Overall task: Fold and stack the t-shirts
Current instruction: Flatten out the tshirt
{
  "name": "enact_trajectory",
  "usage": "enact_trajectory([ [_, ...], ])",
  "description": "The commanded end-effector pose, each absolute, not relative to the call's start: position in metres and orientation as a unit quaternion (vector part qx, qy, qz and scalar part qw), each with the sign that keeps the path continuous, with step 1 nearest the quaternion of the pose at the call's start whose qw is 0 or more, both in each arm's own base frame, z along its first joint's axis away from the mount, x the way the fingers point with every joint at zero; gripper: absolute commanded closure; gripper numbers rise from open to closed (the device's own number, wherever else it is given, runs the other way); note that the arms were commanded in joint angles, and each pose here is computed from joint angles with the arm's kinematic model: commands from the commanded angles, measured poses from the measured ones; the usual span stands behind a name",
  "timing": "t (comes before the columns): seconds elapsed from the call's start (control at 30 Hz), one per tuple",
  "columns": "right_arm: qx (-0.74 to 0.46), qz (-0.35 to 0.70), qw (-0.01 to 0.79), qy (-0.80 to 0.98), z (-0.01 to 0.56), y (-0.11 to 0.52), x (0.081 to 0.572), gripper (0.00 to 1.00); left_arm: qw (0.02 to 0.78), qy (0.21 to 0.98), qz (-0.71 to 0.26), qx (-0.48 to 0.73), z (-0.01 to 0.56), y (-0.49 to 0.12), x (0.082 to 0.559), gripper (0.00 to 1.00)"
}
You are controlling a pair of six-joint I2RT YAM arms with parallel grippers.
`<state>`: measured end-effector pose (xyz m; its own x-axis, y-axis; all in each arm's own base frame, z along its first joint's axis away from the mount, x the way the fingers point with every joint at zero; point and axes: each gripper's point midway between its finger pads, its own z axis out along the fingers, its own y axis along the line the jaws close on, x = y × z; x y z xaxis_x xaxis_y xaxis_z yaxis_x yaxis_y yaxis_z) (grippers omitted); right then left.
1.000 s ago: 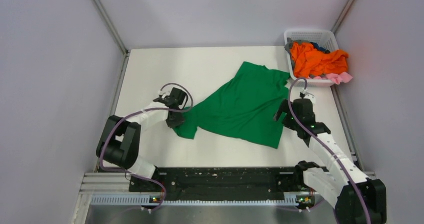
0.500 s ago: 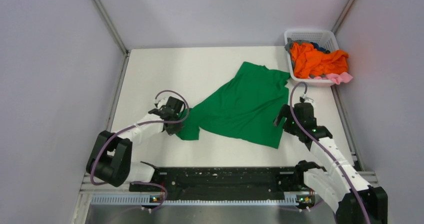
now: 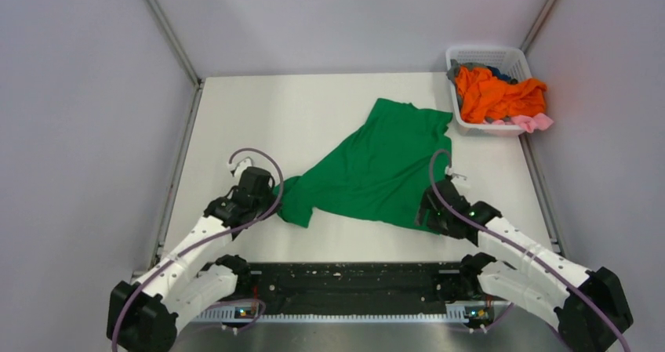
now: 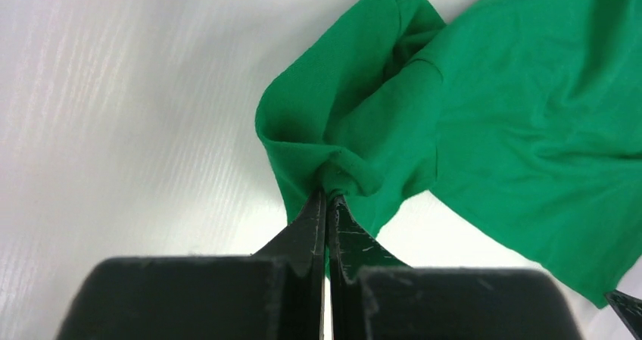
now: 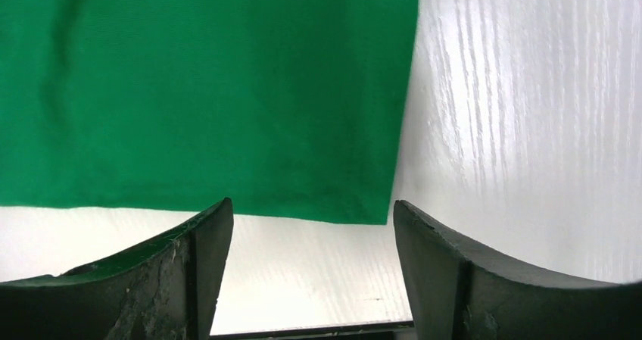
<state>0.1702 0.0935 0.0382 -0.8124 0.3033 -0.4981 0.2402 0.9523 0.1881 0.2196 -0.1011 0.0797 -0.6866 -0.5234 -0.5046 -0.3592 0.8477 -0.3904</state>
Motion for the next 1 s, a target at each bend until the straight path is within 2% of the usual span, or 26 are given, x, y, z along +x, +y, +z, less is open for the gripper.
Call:
enact_trajectory([
  [0.0,0.176,0.039,0.265,0.947,0.033,0.085,0.160,0.27,0.309,0.905,-0.159,-0.244,0.082,-0.109,0.215,1.00],
  [0.2,0.179,0.019,0.235,0.955,0.016,0.083,0.152,0.36,0.310,0.898,-0.172,-0.260,0.086,-0.111,0.216,1.00],
  [0.6,0.175,-0.018,0.259,0.950,-0.001,0.083,0.178,0.50,0.343,0.884,-0.190,-0.252,0.101,-0.113,0.224,1.00],
  [0.63,0.175,-0.022,0.262,0.949,-0.001,0.082,0.179,0.54,0.345,0.884,-0.190,-0.253,0.102,-0.112,0.225,1.00],
  [0.7,0.173,-0.020,0.266,0.948,0.000,0.082,0.181,0.67,0.349,0.882,-0.188,-0.254,0.103,-0.111,0.226,1.00],
  [0.8,0.170,0.002,0.280,0.945,0.008,0.089,0.186,0.96,0.357,0.879,-0.190,-0.254,0.110,-0.111,0.228,1.00],
  [0.83,0.169,0.010,0.286,0.943,0.013,0.090,0.188,1.00,0.361,0.876,-0.194,-0.253,0.113,-0.112,0.229,1.00],
  [0.97,0.160,0.053,0.347,0.923,0.055,0.099,0.206,1.00,0.399,0.858,-0.212,-0.245,0.144,-0.113,0.241,1.00],
])
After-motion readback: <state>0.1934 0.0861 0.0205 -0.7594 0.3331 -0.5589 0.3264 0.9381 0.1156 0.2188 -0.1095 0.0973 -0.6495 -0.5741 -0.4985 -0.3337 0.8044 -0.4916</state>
